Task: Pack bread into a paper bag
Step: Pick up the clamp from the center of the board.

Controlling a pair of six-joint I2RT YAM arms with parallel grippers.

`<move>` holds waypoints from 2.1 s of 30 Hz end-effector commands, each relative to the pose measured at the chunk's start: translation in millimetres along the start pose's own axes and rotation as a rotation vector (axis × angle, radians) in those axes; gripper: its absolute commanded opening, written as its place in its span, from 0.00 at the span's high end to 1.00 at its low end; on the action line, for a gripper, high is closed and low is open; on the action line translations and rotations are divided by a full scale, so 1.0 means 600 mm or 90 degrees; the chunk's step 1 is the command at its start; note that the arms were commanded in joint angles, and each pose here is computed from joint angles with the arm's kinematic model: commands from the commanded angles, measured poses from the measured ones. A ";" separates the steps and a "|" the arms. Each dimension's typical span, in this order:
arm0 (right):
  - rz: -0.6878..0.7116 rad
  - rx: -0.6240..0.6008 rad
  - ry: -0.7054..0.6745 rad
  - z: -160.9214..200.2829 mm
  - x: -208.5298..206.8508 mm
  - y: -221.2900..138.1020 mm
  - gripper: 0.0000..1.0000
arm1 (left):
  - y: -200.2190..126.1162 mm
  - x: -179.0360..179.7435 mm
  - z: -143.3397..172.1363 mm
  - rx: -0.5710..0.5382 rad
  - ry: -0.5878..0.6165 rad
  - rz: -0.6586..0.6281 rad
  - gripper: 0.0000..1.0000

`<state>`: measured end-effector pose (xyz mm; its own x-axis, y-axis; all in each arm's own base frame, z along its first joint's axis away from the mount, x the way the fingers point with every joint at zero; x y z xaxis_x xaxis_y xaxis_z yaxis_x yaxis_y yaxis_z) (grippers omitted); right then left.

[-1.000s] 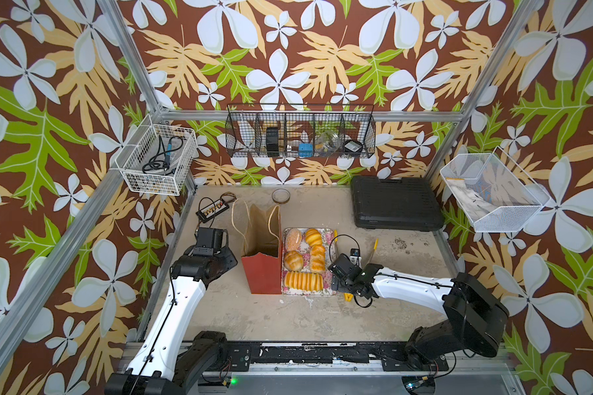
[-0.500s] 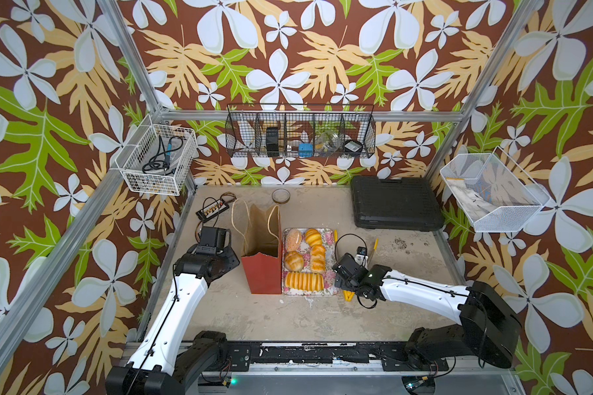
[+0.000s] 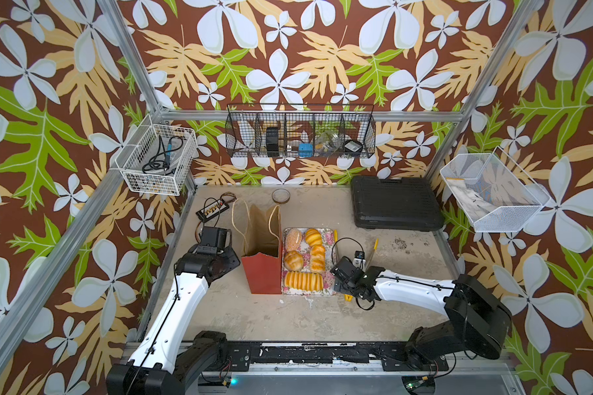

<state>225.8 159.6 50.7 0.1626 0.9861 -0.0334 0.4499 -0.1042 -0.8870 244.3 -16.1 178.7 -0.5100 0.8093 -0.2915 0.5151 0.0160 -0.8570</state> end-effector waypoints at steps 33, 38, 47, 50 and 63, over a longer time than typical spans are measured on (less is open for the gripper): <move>0.020 0.025 0.016 0.002 -0.012 0.041 0.21 | 0.024 0.007 0.008 0.011 0.000 -0.016 0.55; 0.036 0.037 0.010 0.015 -0.031 0.036 0.39 | 0.027 0.008 0.009 0.011 -0.004 -0.018 0.55; 0.015 0.012 0.008 0.007 -0.055 -0.022 0.69 | 0.029 0.007 0.008 0.008 -0.009 -0.013 0.55; -0.006 -0.012 0.002 -0.011 -0.057 -0.060 0.77 | 0.029 0.004 0.008 0.007 -0.012 -0.007 0.55; -0.227 -0.112 -0.090 -0.126 0.020 -0.241 0.63 | 0.017 -0.004 0.005 -0.005 -0.025 0.023 0.55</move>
<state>228.1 165.6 202.1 -0.0496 0.9815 0.1852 0.6128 0.1763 -0.7703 246.1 -17.7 164.2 -0.5244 0.7926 -0.3111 0.5163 0.0055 -0.8564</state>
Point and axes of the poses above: each gripper's point midway between its finger pads, its own y axis out along the fingers, its own x axis along the line the jaws close on, z = x × y, the point moved 3 cm from there along -y, back along the fingers, and after that the axes turned 3 degrees about -y, right-handed, at the moved point
